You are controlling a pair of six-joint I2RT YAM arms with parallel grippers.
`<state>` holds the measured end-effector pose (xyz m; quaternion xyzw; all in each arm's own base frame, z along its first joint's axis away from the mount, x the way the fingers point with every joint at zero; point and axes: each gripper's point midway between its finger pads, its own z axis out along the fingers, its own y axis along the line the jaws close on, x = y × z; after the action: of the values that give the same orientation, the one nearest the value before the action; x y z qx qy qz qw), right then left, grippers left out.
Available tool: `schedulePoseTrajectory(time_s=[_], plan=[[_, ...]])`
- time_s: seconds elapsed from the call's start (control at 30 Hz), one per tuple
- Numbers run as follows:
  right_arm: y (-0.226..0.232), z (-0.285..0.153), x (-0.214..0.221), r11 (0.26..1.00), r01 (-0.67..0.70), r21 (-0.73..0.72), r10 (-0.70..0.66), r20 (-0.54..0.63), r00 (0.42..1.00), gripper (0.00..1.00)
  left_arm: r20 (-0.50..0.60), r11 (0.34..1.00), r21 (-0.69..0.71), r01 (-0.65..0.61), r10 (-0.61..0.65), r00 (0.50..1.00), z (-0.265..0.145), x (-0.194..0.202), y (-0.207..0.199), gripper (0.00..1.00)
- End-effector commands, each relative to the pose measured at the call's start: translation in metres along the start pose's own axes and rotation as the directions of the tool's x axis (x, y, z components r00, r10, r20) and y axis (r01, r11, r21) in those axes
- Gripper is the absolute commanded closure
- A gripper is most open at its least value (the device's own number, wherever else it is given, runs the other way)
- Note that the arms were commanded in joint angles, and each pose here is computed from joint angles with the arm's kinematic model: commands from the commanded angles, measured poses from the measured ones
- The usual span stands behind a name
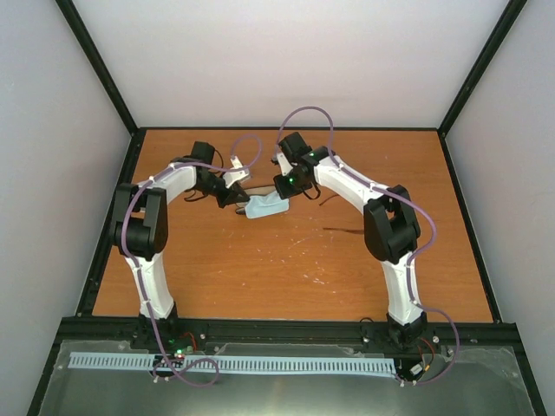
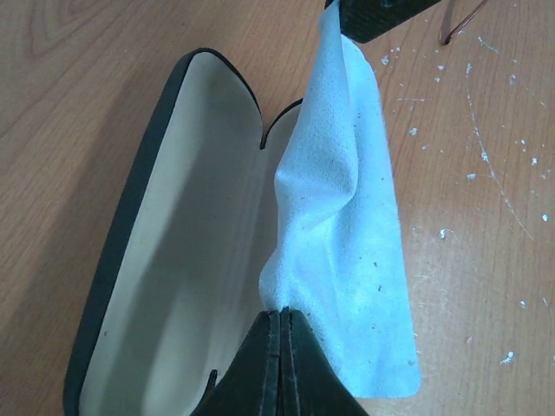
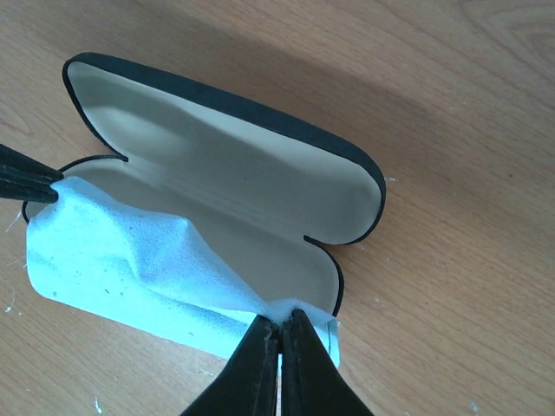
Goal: Organize the sunglasses
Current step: Place the glasses cleaning cloth in the sunglasses case.
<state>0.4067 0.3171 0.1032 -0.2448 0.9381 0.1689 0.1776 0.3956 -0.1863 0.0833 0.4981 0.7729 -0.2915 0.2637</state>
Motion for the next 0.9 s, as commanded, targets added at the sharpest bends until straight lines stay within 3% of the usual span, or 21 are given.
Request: schedulePoseTrajectory(time_s=[0.0,0.87], plan=[[0.001,0.006,-0.002,1.000,0.011,-0.029,-0.011,-0.024,1.000,0.97,0.028,1.000,0.017,-0.025,0.025,0.999,-0.005,-0.009,0.008,0.99],[-0.003,0.036,-0.015,0.997,0.007,-0.071,-0.011,-0.055,0.998,0.97,0.020,1.000,0.009,-0.007,0.007,1.000,-0.002,0.003,0.033,0.99]])
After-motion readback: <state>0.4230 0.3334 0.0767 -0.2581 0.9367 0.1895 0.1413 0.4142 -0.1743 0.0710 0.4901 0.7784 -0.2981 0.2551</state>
